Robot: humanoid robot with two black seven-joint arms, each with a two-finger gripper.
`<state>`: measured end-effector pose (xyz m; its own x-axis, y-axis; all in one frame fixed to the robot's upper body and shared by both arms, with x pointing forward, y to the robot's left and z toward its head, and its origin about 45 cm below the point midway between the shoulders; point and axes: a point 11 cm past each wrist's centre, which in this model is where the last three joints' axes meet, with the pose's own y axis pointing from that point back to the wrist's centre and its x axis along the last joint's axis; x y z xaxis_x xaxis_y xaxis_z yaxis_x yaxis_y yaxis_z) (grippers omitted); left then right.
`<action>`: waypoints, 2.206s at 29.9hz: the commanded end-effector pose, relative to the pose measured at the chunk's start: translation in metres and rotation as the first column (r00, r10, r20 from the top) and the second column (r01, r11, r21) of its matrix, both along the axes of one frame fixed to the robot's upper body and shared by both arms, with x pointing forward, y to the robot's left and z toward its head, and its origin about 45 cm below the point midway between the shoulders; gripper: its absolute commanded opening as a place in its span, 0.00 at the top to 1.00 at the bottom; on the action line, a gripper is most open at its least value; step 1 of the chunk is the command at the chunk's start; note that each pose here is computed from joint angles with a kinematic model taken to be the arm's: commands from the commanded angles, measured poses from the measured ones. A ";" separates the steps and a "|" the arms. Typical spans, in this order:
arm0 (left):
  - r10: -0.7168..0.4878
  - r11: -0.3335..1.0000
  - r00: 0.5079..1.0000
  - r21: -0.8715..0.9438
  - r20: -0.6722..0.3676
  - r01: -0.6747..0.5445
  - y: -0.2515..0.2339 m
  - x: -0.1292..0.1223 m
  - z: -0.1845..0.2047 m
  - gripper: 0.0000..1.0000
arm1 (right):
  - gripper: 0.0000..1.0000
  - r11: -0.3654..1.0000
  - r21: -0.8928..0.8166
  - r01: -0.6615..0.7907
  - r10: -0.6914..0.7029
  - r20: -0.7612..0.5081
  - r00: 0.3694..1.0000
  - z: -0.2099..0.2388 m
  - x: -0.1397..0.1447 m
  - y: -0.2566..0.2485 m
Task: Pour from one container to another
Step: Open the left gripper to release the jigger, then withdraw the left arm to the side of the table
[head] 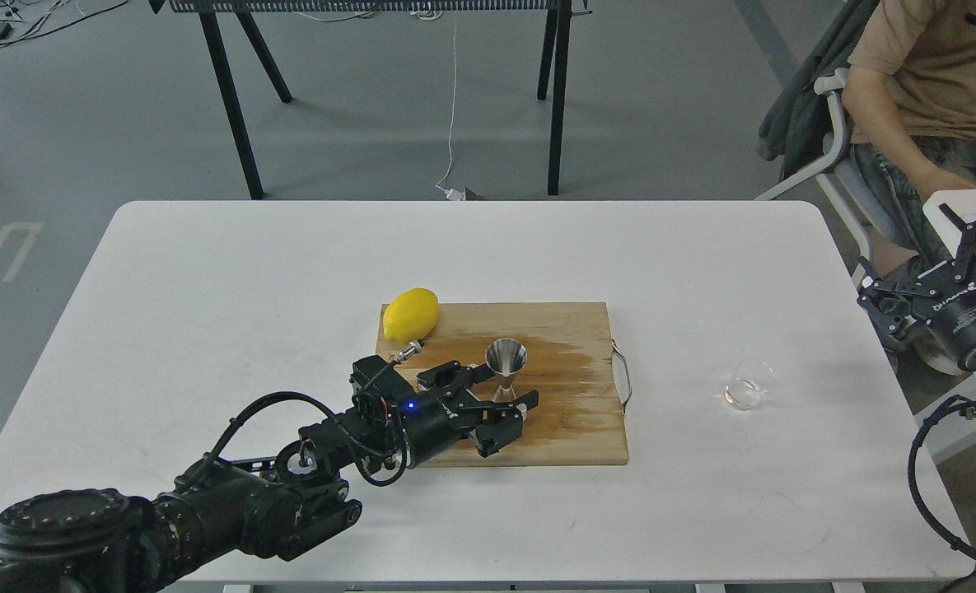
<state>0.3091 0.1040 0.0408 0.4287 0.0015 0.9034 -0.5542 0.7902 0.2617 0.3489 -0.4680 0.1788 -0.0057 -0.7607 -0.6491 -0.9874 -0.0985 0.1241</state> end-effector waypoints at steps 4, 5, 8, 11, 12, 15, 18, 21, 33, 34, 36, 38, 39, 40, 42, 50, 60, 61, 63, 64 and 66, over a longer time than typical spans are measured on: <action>0.011 1.000 1.000 -0.005 -0.012 -0.011 0.001 -0.003 -0.003 0.19 | 0.01 1.000 0.000 0.000 0.000 -0.002 1.000 -0.001 -0.001 0.000; 0.012 1.000 1.000 -0.005 -0.014 -0.012 0.002 -0.004 -0.004 0.19 | 0.01 1.000 0.000 -0.001 0.001 -0.004 1.000 -0.001 -0.001 0.000; 0.012 1.000 1.000 -0.005 -0.015 -0.012 0.002 -0.004 -0.004 0.19 | 0.01 1.000 0.000 0.000 0.000 -0.002 1.000 -0.001 -0.001 0.000; 0.012 1.000 1.000 -0.007 -0.015 -0.013 0.001 -0.004 -0.004 0.19 | 0.01 1.000 0.001 0.000 0.000 -0.001 1.000 -0.001 0.000 0.000; 0.013 1.000 1.000 -0.008 -0.014 -0.013 0.001 -0.004 -0.003 0.19 | 0.01 1.000 0.001 0.000 0.000 -0.001 1.000 -0.001 0.000 0.000; 0.013 1.000 1.000 -0.008 -0.013 -0.013 0.001 -0.003 -0.003 0.19 | 0.01 1.000 0.001 0.000 0.000 -0.001 1.000 -0.001 0.000 0.000; 0.013 1.000 1.000 -0.008 -0.014 -0.013 0.001 -0.004 -0.003 0.19 | 0.01 1.000 0.001 0.000 0.000 -0.001 1.000 -0.001 0.000 0.000; 0.012 1.000 1.000 -0.009 -0.014 -0.012 0.001 -0.004 -0.003 0.19 | 0.01 1.000 0.001 0.000 0.000 -0.001 1.000 -0.001 0.000 0.000; 0.002 1.000 1.000 -0.027 -0.017 -0.003 -0.005 -0.006 -0.001 0.19 | 0.01 1.000 0.001 0.002 -0.002 -0.001 1.000 -0.001 -0.001 0.000; 0.003 1.000 1.000 -0.027 -0.016 -0.004 -0.004 -0.006 0.000 0.19 | 0.01 1.000 0.001 0.002 -0.002 -0.001 1.000 -0.001 -0.001 0.000; 0.006 1.000 1.000 -0.029 -0.016 -0.006 -0.004 -0.006 0.000 0.19 | 0.01 1.000 0.002 0.003 -0.003 0.001 1.000 -0.001 -0.001 0.000; 0.007 1.000 1.000 -0.030 -0.015 -0.008 -0.004 -0.005 0.000 0.19 | 0.01 1.000 0.003 0.002 -0.002 0.000 1.000 -0.001 -0.001 0.000; 0.012 0.999 1.000 -0.031 -0.015 -0.012 -0.004 -0.004 0.001 0.19 | 0.01 1.000 0.003 0.002 -0.002 0.000 1.000 -0.001 -0.001 0.000; 0.014 0.999 1.000 -0.033 -0.014 -0.015 -0.004 -0.004 0.001 0.19 | 0.01 1.000 0.003 0.002 -0.002 0.000 1.000 -0.001 -0.001 0.000; 0.017 0.999 1.000 -0.035 -0.016 -0.017 -0.003 -0.004 0.001 0.19 | 0.01 1.000 0.003 0.002 -0.002 0.000 1.000 -0.001 -0.001 0.000; 0.018 0.999 0.999 -0.035 -0.029 -0.019 -0.003 -0.009 -0.003 0.19 | 0.01 1.000 0.002 0.003 -0.003 0.001 1.000 -0.001 -0.001 0.000; 0.061 0.998 0.998 -0.029 -0.030 -0.062 0.014 -0.004 -0.005 0.19 | 0.01 1.000 0.002 0.002 -0.002 0.000 1.000 -0.001 -0.001 0.000; 0.068 0.997 0.997 -0.029 -0.028 -0.069 0.016 -0.003 -0.004 0.19 | 0.01 1.000 0.002 0.002 -0.002 0.000 1.000 -0.001 -0.001 0.000; 0.072 0.997 0.997 -0.029 -0.029 -0.073 0.017 -0.003 -0.004 0.19 | 0.01 1.000 0.002 0.002 -0.002 0.000 1.000 -0.001 -0.001 0.000; 0.071 0.997 0.997 -0.030 -0.029 -0.072 0.017 -0.003 -0.004 0.19 | 0.01 1.000 0.002 0.002 -0.002 0.000 1.000 -0.001 -0.001 0.000; 0.078 0.996 0.996 -0.031 -0.038 -0.080 0.018 -0.006 -0.007 0.19 | 0.01 1.000 0.002 0.002 -0.002 0.000 1.000 -0.001 -0.001 0.000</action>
<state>0.3061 0.1201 0.0365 0.4520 0.0605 0.8900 -0.6017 0.7573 0.2541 0.3481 -0.4677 0.1774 -0.0077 -0.7593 -0.6507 -0.9875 -0.0965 0.1242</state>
